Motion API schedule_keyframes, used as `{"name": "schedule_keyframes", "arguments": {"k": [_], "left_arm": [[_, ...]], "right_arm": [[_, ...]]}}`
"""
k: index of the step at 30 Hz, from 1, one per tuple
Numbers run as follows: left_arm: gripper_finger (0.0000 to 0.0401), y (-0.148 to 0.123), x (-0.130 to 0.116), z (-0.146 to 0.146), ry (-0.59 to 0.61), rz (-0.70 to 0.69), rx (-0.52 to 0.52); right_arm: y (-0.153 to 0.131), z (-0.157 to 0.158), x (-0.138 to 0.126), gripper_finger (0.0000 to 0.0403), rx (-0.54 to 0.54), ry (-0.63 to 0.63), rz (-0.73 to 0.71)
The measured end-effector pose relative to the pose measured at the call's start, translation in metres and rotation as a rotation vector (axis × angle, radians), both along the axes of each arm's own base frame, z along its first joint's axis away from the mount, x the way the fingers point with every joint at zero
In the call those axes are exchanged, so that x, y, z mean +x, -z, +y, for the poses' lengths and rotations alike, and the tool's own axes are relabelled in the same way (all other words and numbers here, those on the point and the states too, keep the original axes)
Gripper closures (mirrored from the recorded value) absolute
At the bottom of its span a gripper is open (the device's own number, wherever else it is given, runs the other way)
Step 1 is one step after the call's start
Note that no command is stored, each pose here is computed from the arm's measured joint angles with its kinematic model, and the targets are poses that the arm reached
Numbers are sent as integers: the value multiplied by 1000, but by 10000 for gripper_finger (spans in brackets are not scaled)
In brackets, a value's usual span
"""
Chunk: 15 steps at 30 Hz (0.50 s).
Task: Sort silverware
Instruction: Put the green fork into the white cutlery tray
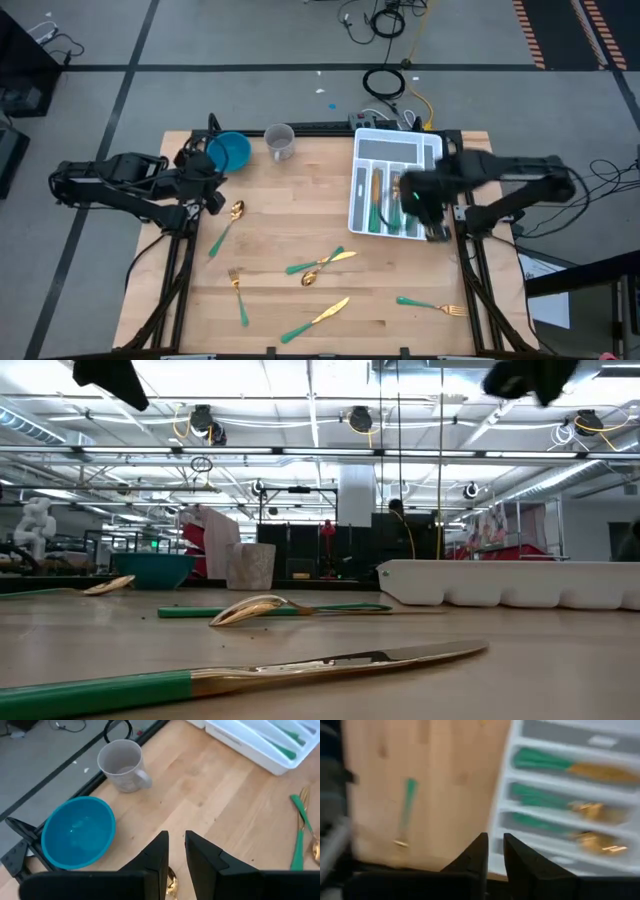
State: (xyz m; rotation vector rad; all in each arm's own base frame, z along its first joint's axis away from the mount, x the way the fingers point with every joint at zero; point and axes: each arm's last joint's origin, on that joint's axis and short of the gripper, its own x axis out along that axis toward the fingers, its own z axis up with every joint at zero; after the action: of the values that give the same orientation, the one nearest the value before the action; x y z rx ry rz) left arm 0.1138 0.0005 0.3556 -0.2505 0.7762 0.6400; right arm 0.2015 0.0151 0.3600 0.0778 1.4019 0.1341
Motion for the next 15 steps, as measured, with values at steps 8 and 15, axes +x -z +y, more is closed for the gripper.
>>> {"name": "schedule_keyframes", "arguments": {"k": [8, 15], "left_arm": [[328, 5, 12, -2, 7, 51, 6], [328, 6, 15, -2, 10, 64, 2]], "right_arm": [[44, 74, -17, 249, 105, 201, 63], [103, 128, -25, 184, 232, 333, 67]]}}
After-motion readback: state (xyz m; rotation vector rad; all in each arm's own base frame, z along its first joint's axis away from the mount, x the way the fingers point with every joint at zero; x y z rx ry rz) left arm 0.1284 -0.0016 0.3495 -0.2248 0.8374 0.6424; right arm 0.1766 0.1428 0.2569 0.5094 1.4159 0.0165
